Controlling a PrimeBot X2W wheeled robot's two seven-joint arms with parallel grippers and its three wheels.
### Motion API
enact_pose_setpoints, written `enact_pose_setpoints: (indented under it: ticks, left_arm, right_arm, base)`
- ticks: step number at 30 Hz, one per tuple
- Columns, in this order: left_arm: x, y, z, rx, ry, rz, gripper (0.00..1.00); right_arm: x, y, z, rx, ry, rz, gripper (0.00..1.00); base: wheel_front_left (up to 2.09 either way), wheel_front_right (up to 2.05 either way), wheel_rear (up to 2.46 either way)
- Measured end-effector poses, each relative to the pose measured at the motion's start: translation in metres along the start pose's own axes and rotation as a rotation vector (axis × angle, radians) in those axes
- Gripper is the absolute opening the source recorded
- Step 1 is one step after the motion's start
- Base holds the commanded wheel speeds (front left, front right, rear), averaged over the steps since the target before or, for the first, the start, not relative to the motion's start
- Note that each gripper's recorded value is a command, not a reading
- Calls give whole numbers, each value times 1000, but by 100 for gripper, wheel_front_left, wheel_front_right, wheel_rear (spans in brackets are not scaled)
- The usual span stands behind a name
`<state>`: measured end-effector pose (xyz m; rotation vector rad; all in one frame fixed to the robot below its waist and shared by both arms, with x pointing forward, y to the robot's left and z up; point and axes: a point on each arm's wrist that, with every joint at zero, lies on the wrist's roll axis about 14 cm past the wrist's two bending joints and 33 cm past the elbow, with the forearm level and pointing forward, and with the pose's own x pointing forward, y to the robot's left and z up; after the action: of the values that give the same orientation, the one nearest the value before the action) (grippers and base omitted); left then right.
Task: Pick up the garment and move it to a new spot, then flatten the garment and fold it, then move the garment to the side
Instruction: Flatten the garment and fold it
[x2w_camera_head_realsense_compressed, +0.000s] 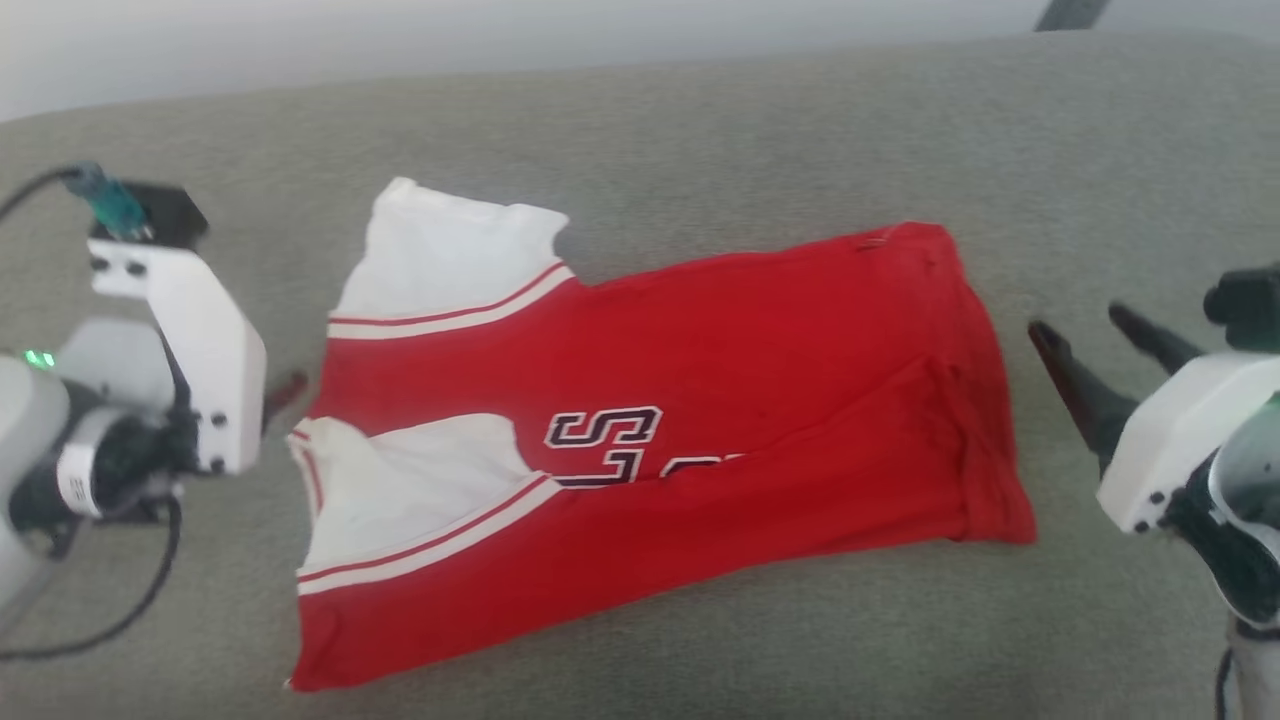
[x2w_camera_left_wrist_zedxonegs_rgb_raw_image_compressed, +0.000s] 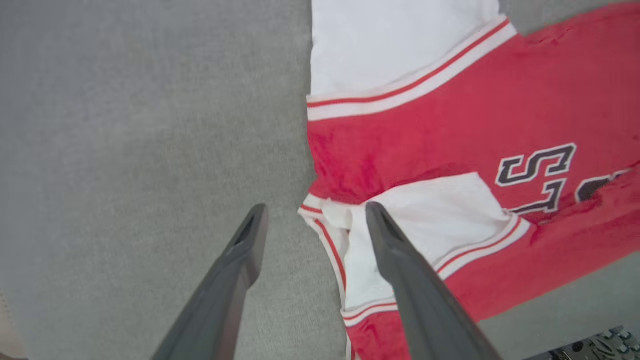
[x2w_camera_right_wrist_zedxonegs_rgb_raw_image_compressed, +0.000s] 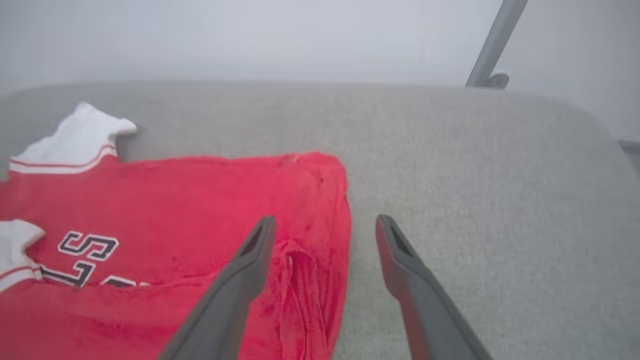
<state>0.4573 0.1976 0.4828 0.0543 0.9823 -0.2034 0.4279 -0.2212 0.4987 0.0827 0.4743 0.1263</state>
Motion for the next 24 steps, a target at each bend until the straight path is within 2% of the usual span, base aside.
enact_pose_setpoints:
  ticks: [8,12,18,24]
  left_arm:
    - [29,-13,71,63,-160,-51,100]
    - [54,-20,95,81,-203,-81,100]
    - [98,-25,105,100,-171,-101,100]
    - [140,-22,99,78,-70,-91,100]
  right_arm:
    - [-15,-8,54,-24,-331,-55,100]
    - [-19,-16,68,-35,-461,-92,100]
    - [-12,-23,59,-24,-508,-126,100]
    - [1,-30,39,-12,-463,-147,100]
  base:
    - [0,0,0]
    - [0,0,0]
    - [0,0,0]
    - [0,0,0]
